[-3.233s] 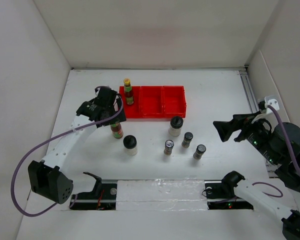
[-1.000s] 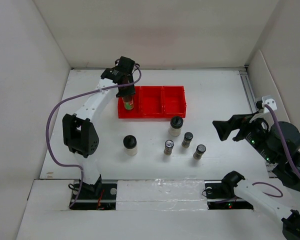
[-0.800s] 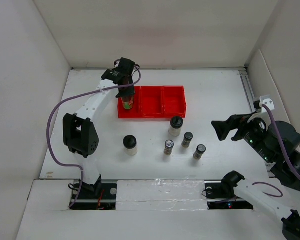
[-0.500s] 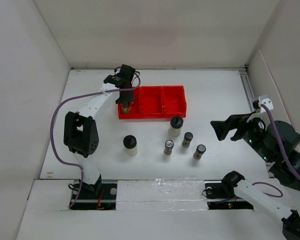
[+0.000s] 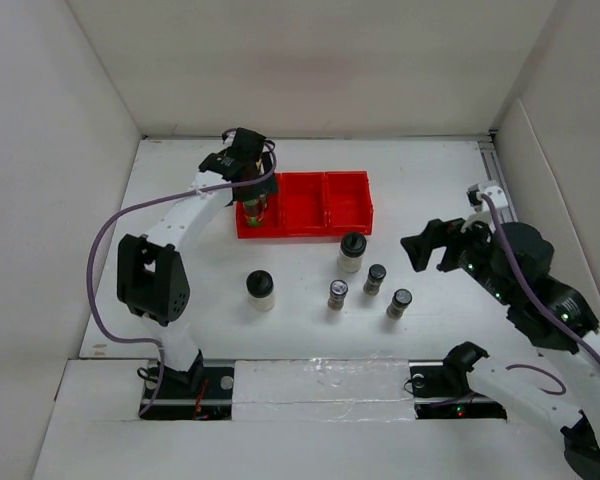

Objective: Organize the condiment bottles

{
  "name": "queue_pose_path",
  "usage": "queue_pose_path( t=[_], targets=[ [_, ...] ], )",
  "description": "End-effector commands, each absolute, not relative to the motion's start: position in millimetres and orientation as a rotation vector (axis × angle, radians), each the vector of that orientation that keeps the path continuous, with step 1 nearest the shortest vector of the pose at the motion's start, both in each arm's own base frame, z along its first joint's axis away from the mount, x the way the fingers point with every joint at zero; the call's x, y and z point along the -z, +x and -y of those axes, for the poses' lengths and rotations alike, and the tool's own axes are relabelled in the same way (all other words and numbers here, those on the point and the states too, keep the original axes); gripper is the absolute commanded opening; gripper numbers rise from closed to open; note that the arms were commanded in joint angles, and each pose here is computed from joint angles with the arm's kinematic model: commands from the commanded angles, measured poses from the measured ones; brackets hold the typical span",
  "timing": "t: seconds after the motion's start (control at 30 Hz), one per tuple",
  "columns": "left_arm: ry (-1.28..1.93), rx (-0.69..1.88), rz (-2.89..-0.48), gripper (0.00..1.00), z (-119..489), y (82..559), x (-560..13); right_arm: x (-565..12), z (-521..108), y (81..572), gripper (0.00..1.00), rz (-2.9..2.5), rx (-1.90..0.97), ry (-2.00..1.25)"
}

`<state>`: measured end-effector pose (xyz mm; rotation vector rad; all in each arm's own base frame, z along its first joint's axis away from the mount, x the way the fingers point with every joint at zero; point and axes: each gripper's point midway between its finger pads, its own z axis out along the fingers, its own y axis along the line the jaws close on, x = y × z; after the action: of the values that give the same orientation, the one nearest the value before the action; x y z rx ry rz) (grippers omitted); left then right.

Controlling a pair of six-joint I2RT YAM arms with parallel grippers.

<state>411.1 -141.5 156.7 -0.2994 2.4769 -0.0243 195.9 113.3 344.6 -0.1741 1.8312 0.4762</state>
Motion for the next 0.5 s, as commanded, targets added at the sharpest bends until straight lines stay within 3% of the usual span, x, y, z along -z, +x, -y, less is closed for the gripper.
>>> queue_pose_path(
  t=[0.0, 0.27, 0.47],
  targets=[
    [-0.329, 0.085, -2.348, 0.99, 137, 407, -209, -331, -135, 216, 1.0, -1.865, -0.507, -0.175],
    [-0.322, 0.181, -2.196, 0.99, 121, 368, -276, -281, -159, 248, 1.0, -1.992, -0.483, -0.159],
    [-0.369, 0.101, -2.096, 0.99, 81, 322, -286, -252, -185, 270, 1.0, -2.061, -0.504, -0.199]
  ],
)
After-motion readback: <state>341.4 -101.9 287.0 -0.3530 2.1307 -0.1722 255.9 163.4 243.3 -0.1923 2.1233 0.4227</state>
